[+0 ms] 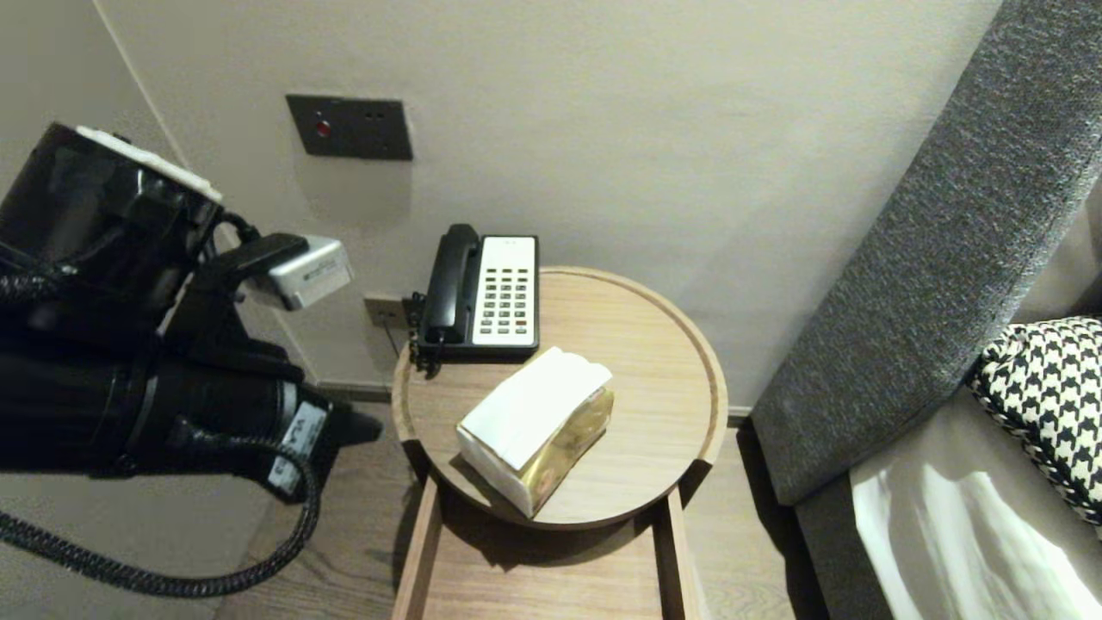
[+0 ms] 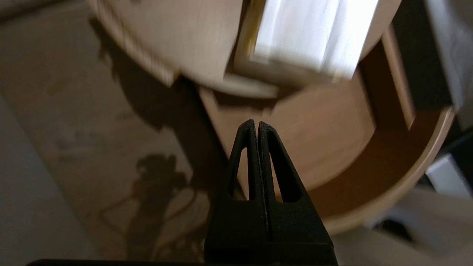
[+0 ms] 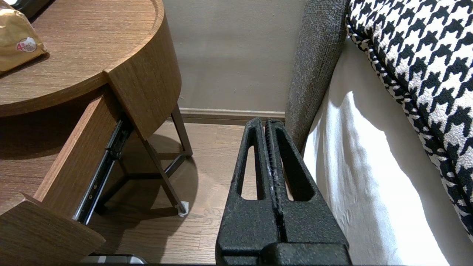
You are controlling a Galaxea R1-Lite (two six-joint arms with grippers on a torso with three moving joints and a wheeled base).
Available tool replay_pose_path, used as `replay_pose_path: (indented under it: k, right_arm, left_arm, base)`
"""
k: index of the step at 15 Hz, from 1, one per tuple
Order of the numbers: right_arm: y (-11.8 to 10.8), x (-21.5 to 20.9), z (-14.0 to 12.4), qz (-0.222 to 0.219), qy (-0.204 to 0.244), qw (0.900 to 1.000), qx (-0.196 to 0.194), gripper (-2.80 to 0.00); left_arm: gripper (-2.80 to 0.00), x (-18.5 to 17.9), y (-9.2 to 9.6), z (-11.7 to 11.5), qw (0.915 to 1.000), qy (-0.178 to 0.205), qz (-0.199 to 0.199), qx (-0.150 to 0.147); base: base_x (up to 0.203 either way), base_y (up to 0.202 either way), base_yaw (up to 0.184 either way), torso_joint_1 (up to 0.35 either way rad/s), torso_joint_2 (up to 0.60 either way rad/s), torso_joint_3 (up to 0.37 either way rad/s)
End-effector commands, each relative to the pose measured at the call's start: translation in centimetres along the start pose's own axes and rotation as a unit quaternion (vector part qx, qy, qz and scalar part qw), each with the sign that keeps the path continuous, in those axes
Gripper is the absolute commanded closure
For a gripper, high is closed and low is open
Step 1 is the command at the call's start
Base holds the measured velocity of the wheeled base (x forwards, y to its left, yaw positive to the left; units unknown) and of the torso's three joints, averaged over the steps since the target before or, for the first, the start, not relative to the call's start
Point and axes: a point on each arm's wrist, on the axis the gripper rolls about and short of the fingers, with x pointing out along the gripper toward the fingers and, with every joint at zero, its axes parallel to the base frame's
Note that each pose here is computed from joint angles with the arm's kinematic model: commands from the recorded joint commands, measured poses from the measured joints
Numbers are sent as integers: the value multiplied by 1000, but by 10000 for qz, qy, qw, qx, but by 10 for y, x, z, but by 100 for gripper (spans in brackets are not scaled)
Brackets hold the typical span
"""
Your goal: Close the nightstand drawer
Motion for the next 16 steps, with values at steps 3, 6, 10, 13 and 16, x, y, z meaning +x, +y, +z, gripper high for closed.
replay_pose_path:
  k: [3, 6, 10, 13, 16]
  right_arm:
    - [0, 2, -11, -3, 194, 9998, 0, 0]
    - [0, 2, -11, -9, 194, 9998, 0, 0]
    - [0, 2, -11, -10, 194, 9998, 0, 0]
    - [0, 2, -11, -10, 194, 9998, 0, 0]
    - [0, 2, -11, -8, 194, 9998, 0, 0]
  left_arm:
    - [0, -15, 5, -69, 9951, 982, -126, 58]
    - [0, -13, 0, -103, 9849, 1636, -495, 285]
    - [0, 4, -11, -134, 9646, 2425, -740, 729]
    - [0, 22, -15, -139, 9592, 2599, -758, 813]
    - [0, 41, -20, -144, 9598, 2537, -807, 889]
  base:
    - [0, 0, 0, 0, 0, 0]
    - [0, 0, 0, 0, 0, 0]
    - [0, 0, 0, 0, 0, 0]
    - [0, 0, 0, 0, 0, 0]
    - [0, 0, 0, 0, 0, 0]
